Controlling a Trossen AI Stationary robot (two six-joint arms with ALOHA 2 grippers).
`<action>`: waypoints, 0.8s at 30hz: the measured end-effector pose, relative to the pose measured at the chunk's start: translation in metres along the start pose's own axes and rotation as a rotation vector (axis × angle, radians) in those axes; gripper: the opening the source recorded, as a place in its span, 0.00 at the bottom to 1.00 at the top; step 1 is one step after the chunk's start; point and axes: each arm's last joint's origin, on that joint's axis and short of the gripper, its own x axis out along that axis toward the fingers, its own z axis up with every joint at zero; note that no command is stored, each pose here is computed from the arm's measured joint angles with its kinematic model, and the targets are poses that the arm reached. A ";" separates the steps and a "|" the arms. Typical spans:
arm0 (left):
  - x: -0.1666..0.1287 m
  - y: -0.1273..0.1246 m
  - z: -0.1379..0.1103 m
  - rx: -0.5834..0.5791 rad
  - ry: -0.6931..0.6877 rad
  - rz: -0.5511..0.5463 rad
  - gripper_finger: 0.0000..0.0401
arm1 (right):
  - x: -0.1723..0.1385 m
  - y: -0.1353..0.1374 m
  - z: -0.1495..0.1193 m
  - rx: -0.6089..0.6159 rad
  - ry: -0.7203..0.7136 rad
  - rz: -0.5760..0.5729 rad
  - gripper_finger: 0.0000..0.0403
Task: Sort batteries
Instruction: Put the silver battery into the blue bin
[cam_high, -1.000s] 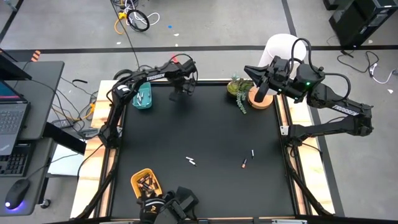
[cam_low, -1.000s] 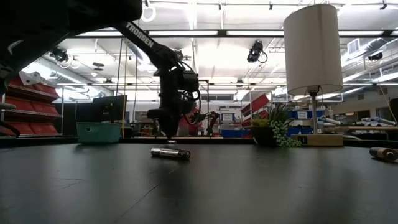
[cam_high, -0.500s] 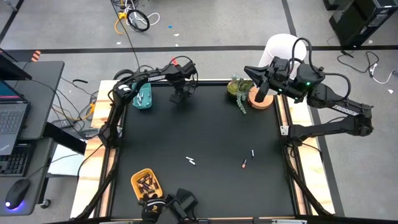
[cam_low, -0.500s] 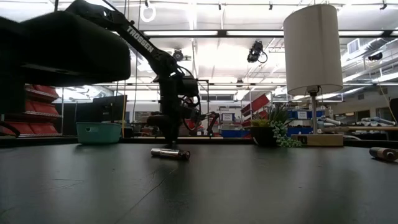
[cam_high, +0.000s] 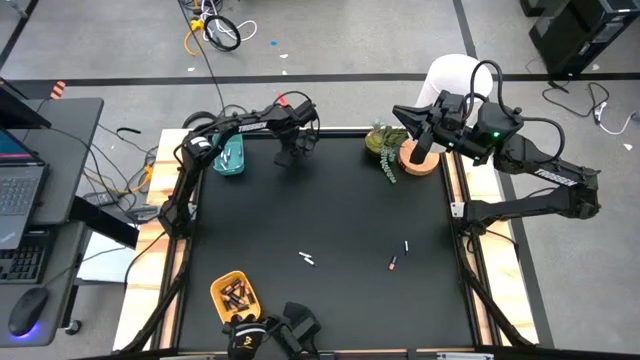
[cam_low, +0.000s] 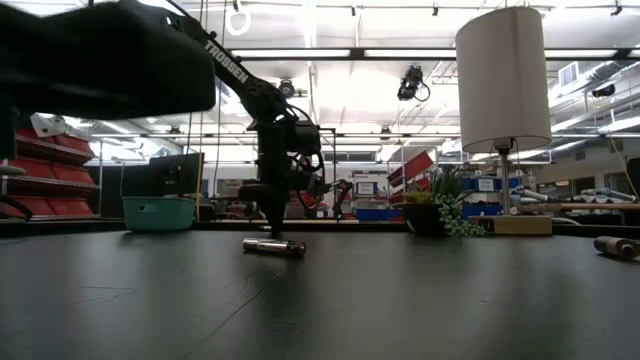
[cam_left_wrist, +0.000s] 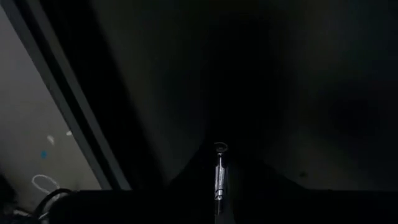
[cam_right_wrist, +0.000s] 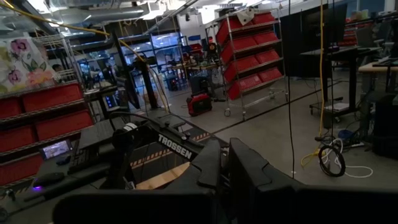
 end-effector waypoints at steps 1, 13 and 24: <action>0.000 -0.001 0.001 0.004 0.007 0.006 0.06 | 0.000 0.000 0.000 0.000 0.000 0.000 0.06; -0.045 0.016 0.012 -0.067 -0.022 -0.029 0.01 | 0.000 0.000 0.001 0.001 -0.006 0.001 0.06; -0.068 0.031 0.016 -0.596 -0.124 -0.008 0.07 | 0.000 0.001 0.004 0.022 -0.038 0.012 0.06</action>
